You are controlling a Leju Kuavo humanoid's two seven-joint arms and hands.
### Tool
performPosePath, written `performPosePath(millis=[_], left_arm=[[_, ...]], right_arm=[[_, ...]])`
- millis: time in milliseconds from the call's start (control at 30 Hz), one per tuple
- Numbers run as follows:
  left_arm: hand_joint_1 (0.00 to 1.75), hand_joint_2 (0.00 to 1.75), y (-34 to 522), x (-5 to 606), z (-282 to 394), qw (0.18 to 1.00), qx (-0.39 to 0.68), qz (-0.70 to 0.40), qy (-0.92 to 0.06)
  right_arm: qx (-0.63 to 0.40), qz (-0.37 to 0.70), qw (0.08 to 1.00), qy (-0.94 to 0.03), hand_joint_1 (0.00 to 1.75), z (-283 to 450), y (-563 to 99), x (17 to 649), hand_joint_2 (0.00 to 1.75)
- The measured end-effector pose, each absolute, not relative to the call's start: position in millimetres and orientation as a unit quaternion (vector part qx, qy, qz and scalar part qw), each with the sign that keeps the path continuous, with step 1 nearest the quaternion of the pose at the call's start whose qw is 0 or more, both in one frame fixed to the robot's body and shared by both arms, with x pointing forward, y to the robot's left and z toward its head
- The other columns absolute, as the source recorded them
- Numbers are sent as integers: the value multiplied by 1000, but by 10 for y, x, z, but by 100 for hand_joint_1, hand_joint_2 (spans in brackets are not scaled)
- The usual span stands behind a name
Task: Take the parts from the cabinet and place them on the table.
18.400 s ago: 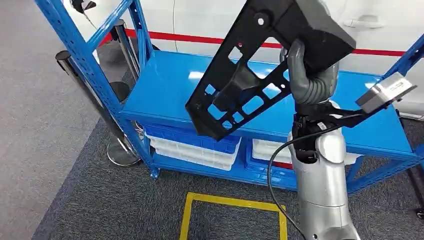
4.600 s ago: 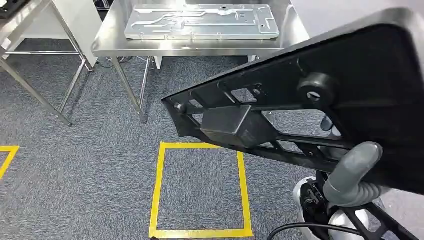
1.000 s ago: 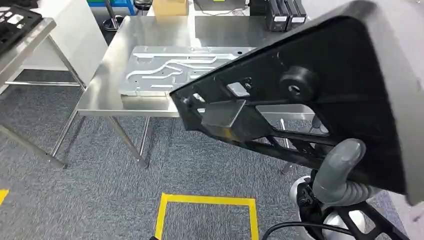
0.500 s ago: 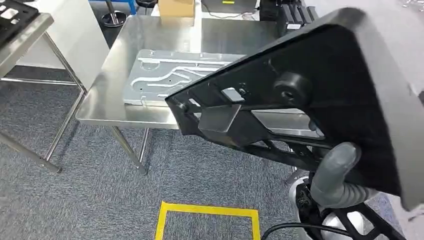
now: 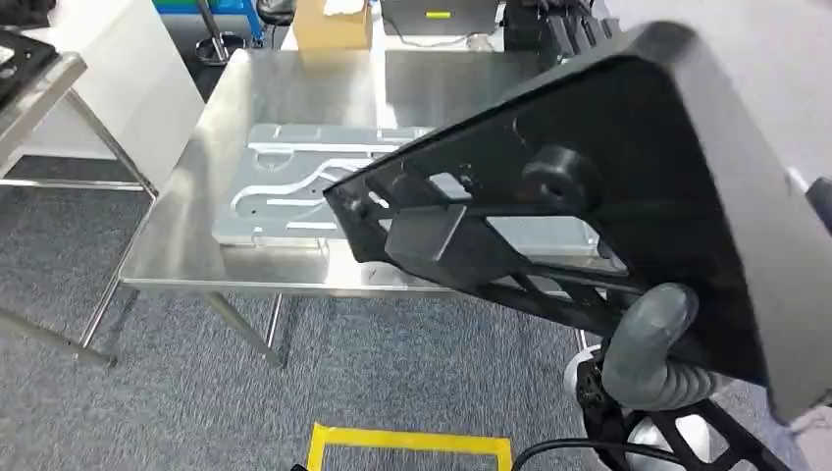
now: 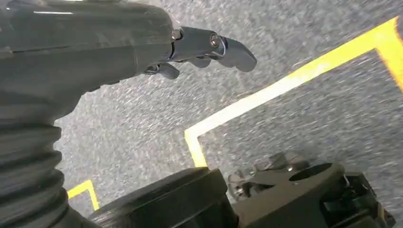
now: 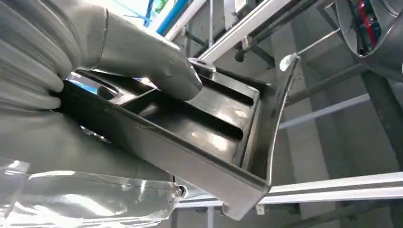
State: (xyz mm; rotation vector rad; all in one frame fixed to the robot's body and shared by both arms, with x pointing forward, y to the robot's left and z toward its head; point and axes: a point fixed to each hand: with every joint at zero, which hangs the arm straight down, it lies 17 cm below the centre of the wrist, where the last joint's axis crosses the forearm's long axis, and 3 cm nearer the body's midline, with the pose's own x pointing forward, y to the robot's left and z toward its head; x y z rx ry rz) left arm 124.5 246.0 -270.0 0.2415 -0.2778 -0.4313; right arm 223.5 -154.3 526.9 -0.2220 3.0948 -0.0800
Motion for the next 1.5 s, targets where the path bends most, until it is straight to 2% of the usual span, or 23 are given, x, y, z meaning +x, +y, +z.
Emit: performPosePath(millis=[733, 1200, 1500], left_arm=[[0, 175, 2429, 1145, -2713, 963, 122, -201, -128], [0, 175, 2461, 1202, -2706, 965, 120, -190, -135], [0, 175, 2405, 1178, -2708, 966, 113, -185, -138]], right_arm=[[-71, -34, 33, 996, 175, 5281, -1497, 2209, 175], [72, -131, 91, 985, 175, 5419, -1170, 2213, 175], [197, -195, 81, 957, 175, 5445, -992, 2660, 175]])
